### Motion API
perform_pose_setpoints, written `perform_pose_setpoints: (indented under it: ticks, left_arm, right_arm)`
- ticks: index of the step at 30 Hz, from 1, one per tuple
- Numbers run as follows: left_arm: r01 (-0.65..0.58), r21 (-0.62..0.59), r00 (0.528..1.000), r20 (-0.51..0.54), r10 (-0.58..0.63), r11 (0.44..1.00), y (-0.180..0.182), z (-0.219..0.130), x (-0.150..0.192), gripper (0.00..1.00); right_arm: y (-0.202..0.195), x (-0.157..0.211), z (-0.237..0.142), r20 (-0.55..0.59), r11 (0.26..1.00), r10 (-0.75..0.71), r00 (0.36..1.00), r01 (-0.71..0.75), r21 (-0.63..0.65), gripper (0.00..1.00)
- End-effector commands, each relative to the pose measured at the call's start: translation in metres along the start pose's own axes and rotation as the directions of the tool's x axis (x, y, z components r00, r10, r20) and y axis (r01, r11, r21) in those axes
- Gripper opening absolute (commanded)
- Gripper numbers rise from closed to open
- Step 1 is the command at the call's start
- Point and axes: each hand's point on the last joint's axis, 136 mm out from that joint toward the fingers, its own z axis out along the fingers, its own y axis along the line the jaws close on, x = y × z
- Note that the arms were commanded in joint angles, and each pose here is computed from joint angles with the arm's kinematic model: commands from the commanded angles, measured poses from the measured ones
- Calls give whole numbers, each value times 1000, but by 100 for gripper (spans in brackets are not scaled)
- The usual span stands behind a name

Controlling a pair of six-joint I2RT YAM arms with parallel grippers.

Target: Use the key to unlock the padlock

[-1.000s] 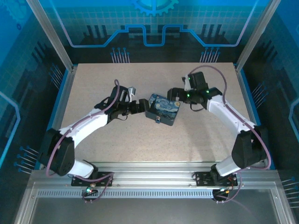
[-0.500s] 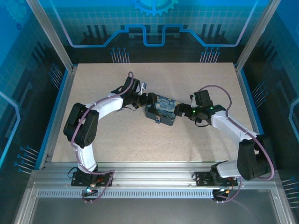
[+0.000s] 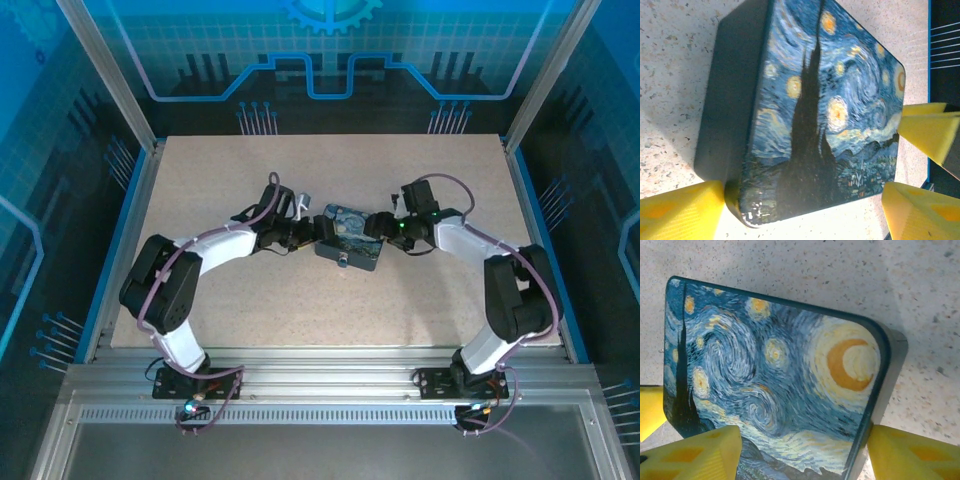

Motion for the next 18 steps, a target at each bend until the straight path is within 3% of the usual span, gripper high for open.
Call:
perform_pose_setpoints:
  ticks: [1, 18]
  left_arm:
    - [-9, 35, 1000, 24, 8, 999, -10, -8, -1, 82]
    - [11, -38, 995, 97, -7, 999, 12, -30, -4, 82]
  right_arm:
    - [22, -2, 11, -30, 998, -33, 999, 32, -50, 67]
    - [50, -17, 38, -62, 995, -83, 995, 79, -68, 70]
